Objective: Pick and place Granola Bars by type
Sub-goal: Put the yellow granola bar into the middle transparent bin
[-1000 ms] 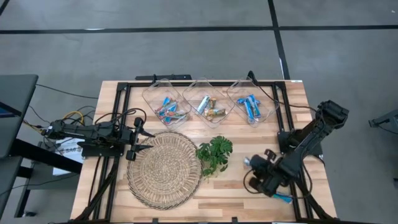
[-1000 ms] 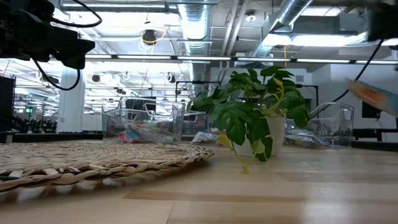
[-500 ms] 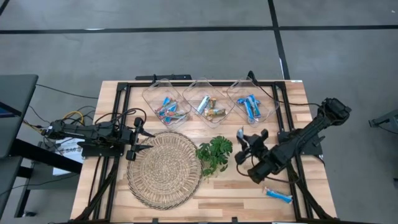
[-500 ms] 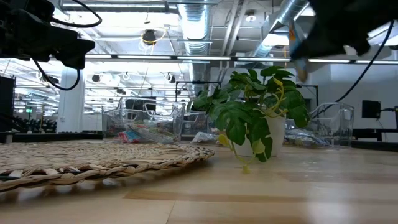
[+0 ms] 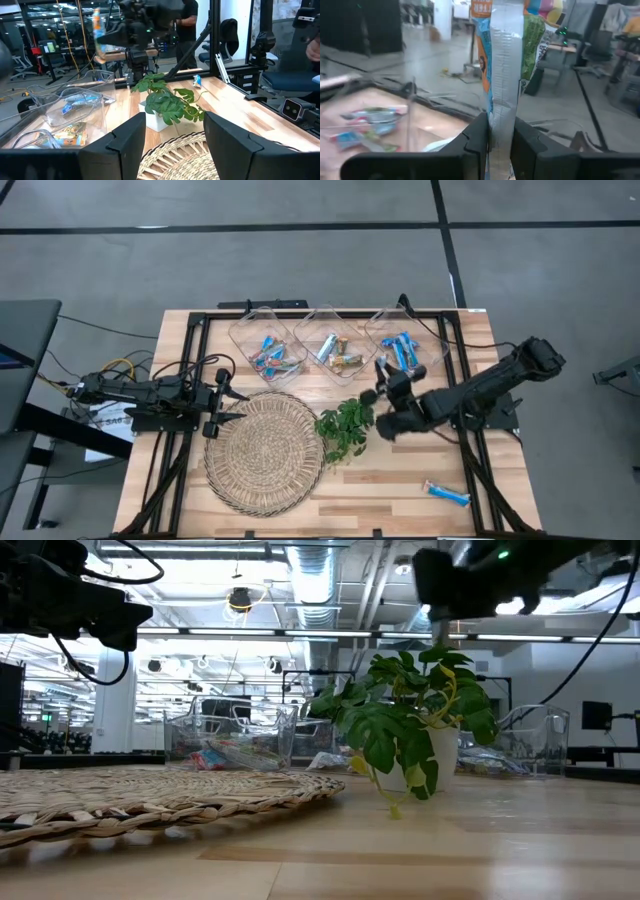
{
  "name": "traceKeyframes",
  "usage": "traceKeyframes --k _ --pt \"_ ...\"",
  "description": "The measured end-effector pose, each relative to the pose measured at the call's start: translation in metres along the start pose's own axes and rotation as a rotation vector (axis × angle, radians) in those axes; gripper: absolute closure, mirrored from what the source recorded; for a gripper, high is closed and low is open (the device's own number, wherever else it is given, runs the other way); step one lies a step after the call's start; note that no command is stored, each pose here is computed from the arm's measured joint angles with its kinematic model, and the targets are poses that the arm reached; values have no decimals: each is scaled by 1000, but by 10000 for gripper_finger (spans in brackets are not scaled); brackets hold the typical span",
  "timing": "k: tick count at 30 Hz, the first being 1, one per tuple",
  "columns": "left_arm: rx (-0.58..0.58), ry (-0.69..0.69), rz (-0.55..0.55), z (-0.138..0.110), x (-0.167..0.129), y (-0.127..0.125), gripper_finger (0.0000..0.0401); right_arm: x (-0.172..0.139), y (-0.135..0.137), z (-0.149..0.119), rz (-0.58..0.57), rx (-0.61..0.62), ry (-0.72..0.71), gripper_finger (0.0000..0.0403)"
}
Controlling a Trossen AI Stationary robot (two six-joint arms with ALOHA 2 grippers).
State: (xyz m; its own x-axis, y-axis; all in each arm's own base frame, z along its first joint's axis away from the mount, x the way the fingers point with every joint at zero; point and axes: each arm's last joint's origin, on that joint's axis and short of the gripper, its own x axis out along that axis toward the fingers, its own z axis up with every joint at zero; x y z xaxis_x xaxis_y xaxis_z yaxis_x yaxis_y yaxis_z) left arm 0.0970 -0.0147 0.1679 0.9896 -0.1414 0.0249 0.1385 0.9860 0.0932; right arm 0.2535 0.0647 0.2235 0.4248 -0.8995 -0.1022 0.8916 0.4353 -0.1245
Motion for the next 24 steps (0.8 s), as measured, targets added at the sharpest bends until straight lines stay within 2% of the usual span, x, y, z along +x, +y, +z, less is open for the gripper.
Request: traceKeyframes --k 4,9,16,24 --pt "0 0 0 0 0 0 207 28 1 6 2 -55 74 347" --pt "0 0 0 0 0 0 208 62 -3 11 79 -127 174 347" --pt "0 0 0 0 0 0 207 93 -13 13 139 -235 237 347" --pt "0 0 0 0 0 0 207 109 -18 11 363 -518 277 347"
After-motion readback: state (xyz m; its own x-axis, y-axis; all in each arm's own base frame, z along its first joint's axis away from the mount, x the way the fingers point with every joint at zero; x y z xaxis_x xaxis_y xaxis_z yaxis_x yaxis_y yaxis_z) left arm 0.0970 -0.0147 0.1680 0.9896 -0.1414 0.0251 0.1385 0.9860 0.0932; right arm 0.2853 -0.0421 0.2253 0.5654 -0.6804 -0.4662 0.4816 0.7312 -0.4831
